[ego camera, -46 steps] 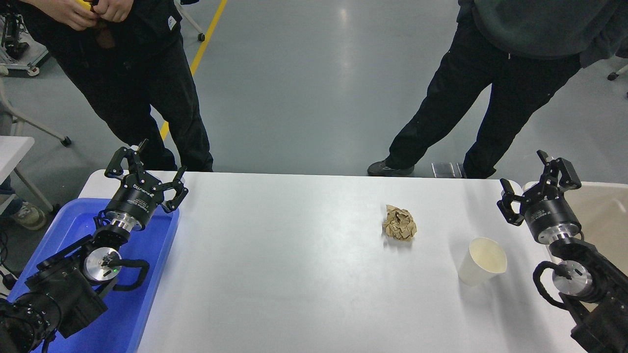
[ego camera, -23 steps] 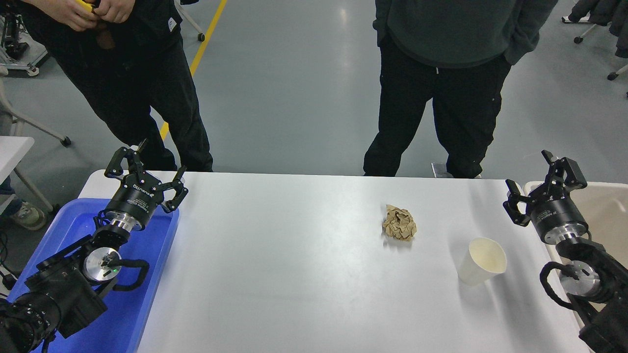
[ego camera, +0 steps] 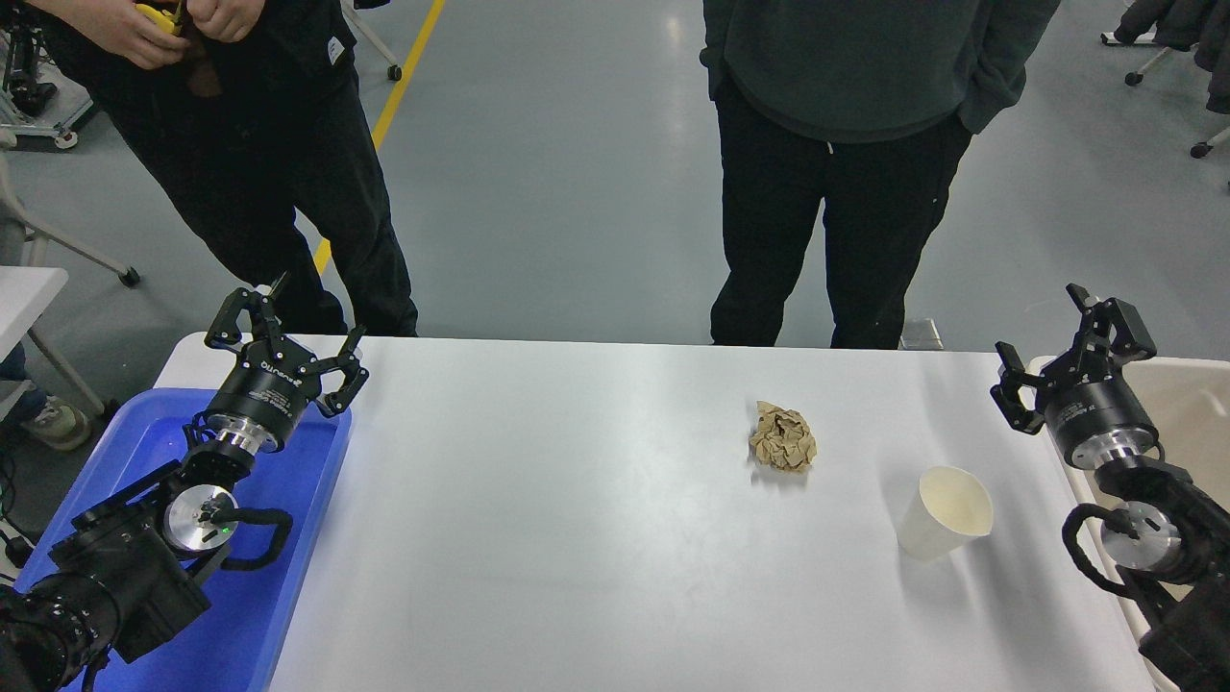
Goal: Dispose of the paper cup in the dustbin
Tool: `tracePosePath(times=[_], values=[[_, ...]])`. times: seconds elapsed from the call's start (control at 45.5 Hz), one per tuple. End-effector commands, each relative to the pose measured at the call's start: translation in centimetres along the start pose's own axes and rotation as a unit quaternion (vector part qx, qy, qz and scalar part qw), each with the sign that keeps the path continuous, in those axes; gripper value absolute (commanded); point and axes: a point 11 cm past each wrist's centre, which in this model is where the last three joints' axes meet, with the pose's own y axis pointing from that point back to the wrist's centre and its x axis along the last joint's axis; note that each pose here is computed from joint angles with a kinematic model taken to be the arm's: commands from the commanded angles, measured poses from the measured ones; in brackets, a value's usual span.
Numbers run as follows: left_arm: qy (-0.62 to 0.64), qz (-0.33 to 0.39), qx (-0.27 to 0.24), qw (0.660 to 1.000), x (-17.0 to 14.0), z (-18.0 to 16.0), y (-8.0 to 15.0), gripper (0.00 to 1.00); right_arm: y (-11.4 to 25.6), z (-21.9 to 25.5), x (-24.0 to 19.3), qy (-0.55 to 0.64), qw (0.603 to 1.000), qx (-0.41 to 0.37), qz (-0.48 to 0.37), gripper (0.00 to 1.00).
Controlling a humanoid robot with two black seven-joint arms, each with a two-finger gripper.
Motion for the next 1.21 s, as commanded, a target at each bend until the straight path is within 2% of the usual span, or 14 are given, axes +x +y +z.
tracePosePath(times=[0.0,0.22,0.44,0.659,0.857,1.011,1.187], values=[[0.0,0.0,0.0,1.0,0.0,0.0,0.0,1.0,-0.8,-1.8,1.0,0.069,0.997,-0.015,-0.011,0.99],[0.0,0.0,0.0,1.0,0.0,0.0,0.0,1.0,-1.1,-4.1,1.9,0.194,0.978,-0.053,-0.054,0.99],[0.0,-0.001,0.0,1.0,0.0,0.0,0.0,1.0,-1.2,-4.8,1.9,0.342,0.925,-0.12,-0.114,0.99],[0.0,0.0,0.0,1.0,0.0,0.0,0.0,1.0,-0.9,-5.3,2.5,0.534,0.799,-0.199,-0.193,0.99],[0.0,-0.001,0.0,1.0,0.0,0.0,0.0,1.0,-0.1,-5.5,3.6,0.625,0.705,-0.24,-0.234,0.99],[0.0,0.0,-0.001,1.0,0.0,0.1,0.0,1.0,0.4,-4.9,3.1,0.656,0.658,-0.254,-0.269,0.99],[0.0,0.0,0.0,1.0,0.0,0.0,0.0,1.0,1.4,-4.0,0.9,0.663,0.625,-0.252,-0.326,0.99]])
